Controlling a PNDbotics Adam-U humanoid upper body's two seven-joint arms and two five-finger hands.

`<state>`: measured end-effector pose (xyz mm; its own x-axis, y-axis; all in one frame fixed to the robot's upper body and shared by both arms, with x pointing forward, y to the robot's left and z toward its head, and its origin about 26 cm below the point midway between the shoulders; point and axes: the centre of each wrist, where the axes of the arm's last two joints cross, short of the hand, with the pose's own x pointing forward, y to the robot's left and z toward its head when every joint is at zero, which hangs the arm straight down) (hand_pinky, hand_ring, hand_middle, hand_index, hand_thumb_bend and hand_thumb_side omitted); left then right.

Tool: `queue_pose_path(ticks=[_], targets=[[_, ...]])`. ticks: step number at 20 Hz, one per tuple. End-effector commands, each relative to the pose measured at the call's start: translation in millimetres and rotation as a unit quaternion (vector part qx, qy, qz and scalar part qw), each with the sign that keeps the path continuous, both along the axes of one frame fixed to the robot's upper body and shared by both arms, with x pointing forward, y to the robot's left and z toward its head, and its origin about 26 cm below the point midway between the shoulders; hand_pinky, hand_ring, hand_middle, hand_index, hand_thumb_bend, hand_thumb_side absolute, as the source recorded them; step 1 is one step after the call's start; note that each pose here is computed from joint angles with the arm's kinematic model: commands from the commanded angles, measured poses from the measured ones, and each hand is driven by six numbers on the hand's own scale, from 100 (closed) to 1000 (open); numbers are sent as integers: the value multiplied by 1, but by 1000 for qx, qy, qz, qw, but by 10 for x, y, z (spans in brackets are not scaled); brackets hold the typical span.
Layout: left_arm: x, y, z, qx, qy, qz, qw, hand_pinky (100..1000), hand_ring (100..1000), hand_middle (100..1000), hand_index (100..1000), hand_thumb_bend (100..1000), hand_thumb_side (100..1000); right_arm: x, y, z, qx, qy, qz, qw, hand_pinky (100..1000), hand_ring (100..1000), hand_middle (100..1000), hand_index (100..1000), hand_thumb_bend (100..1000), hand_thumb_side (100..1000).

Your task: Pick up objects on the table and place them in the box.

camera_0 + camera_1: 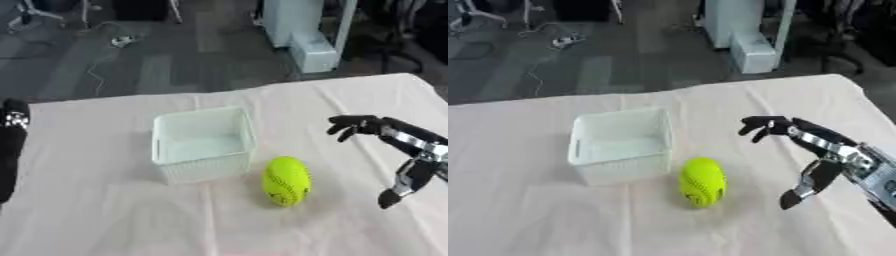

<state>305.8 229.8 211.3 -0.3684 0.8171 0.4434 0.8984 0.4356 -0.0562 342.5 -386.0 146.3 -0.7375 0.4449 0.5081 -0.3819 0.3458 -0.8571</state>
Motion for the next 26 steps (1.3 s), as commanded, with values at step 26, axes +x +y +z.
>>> queue_pose_path(ticks=[26], targets=[[11, -210, 246, -31, -12, -56, 998, 100, 288, 439, 682, 128, 736, 243, -45, 227, -96, -111, 34, 989, 792, 968, 826, 936, 959, 544]])
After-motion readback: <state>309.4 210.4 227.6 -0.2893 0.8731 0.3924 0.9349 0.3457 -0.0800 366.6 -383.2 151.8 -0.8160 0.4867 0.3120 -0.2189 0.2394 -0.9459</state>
